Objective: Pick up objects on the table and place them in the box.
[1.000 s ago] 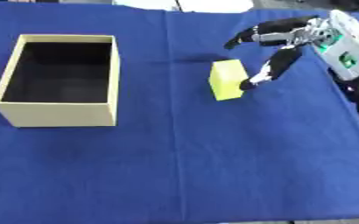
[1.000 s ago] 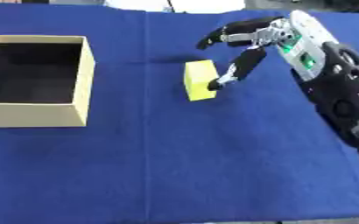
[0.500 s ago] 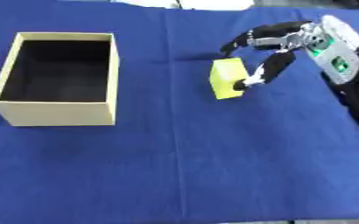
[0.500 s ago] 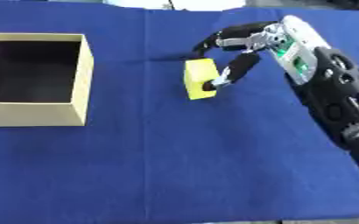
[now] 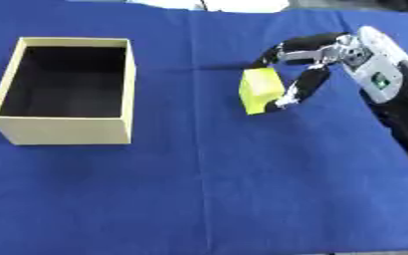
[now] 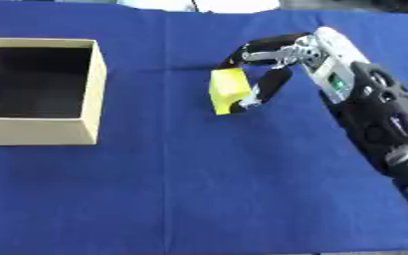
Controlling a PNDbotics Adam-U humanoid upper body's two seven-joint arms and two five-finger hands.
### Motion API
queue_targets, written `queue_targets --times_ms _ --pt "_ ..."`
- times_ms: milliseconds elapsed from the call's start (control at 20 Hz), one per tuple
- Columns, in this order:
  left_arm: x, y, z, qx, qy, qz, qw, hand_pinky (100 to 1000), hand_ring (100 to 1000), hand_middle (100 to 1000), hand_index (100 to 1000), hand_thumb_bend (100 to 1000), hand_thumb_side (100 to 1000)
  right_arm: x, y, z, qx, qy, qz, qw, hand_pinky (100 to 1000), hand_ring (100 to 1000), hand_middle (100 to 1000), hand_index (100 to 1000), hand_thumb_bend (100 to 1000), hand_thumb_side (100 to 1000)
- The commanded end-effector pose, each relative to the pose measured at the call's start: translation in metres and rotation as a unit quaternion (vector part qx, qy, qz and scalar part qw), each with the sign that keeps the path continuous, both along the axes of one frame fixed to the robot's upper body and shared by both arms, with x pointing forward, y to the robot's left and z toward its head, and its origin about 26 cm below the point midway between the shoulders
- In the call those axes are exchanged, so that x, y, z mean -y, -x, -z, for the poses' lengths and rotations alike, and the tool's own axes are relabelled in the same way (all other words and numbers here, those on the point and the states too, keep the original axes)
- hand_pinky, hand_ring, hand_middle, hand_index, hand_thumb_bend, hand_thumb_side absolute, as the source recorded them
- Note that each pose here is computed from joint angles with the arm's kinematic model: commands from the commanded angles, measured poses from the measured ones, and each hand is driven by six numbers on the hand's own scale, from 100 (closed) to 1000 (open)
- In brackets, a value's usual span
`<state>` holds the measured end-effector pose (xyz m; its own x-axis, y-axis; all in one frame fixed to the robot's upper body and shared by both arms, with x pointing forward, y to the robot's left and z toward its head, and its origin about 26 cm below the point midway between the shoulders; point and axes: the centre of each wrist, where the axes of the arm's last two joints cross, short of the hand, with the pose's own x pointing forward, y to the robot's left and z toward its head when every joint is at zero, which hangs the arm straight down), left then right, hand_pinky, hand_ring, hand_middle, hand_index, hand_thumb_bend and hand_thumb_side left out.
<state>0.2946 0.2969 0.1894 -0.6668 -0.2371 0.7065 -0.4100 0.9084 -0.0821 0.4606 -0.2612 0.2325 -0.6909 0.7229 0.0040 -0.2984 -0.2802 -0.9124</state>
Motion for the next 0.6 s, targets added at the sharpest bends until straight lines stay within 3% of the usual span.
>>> queue_targets --times_ms 50,400,600 --pt "0.0011 0.0015 -0.0069 0.013 -0.009 0.004 1.0 862 804 676 590 238 792 0.0038 -0.0004 -0.0098 -0.019 0.079 -0.06 0.995 880 885 771 921 538 574" --pt "0.0011 0.0016 -0.0066 0.012 -0.008 0.005 1.0 863 805 677 591 238 799 0.0013 -0.0002 -0.0116 -0.007 0.037 -0.063 0.997 818 829 626 754 349 554" --pt "0.0008 0.0017 -0.0064 0.011 -0.009 0.005 1.0 864 806 678 592 234 798 0.0005 0.0007 -0.0146 0.005 0.013 -0.057 0.998 805 818 601 720 227 569"
